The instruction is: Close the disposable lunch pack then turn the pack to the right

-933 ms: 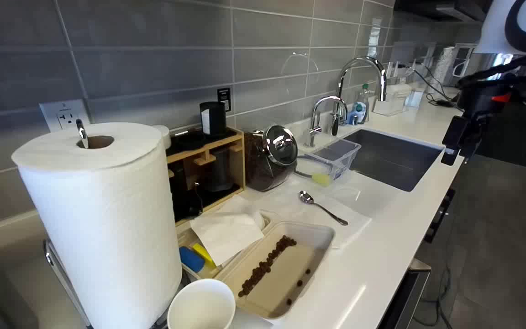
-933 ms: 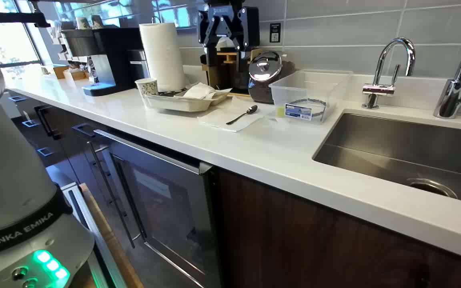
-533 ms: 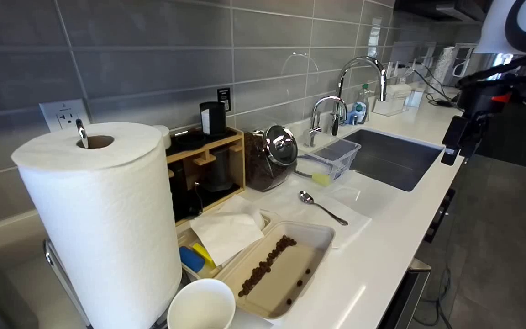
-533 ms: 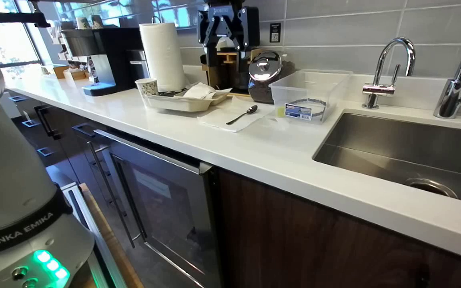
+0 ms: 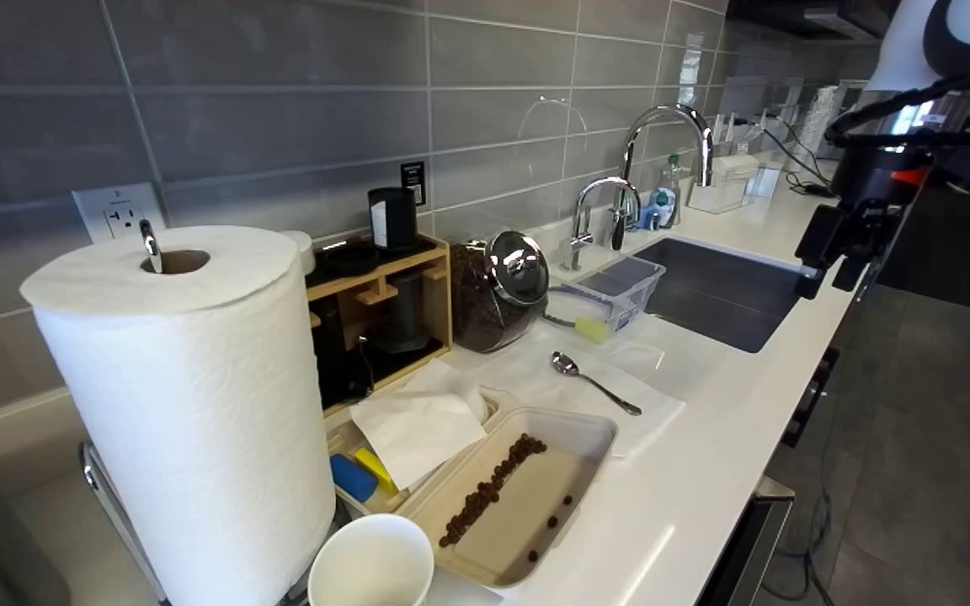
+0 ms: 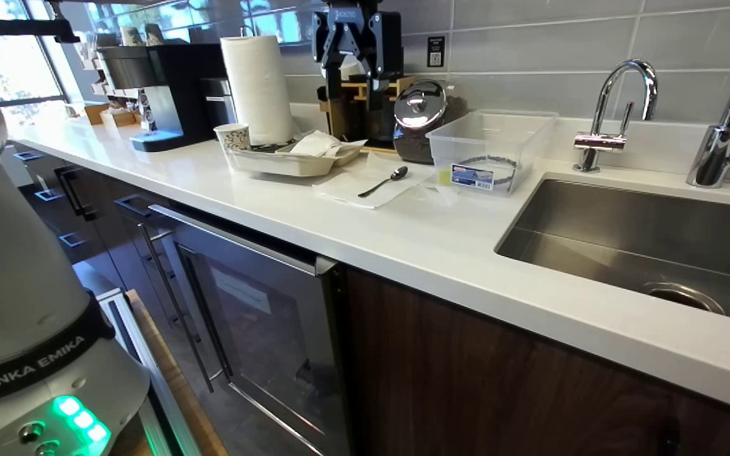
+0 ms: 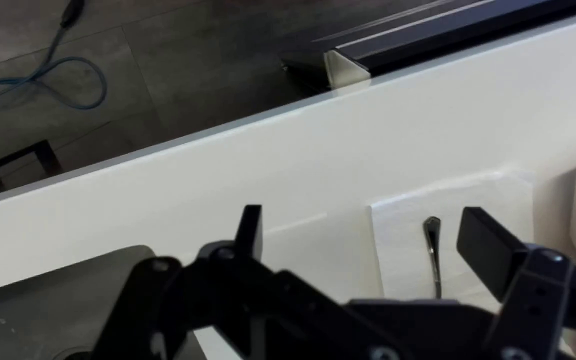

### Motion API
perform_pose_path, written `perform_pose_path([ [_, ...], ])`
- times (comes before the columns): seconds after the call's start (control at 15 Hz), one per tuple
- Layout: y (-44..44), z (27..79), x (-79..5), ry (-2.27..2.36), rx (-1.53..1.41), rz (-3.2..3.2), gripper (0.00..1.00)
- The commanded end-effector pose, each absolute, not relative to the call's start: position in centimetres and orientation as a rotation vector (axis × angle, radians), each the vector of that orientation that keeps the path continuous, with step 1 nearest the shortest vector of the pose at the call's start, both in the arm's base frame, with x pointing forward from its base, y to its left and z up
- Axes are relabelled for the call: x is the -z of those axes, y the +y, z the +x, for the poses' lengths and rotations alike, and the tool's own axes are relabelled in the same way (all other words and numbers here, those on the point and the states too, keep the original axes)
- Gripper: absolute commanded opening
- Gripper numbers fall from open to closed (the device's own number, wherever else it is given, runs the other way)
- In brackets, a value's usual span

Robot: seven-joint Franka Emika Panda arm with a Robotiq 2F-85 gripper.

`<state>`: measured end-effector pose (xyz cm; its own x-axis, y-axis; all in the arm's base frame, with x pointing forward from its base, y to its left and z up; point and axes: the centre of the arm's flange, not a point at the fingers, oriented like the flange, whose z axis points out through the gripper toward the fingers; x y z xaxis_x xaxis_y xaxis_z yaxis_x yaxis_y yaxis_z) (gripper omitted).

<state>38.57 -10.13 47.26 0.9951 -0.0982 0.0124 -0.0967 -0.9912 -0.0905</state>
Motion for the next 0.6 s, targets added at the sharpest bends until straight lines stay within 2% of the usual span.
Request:
perform_pose_path([
  [0.0,-5.0,42.6,-48.2,0.288,0.067,-2.924,1.00],
  [0.53,5.5,46.9,-47.0,0.484,0.051,-2.761,1.00],
])
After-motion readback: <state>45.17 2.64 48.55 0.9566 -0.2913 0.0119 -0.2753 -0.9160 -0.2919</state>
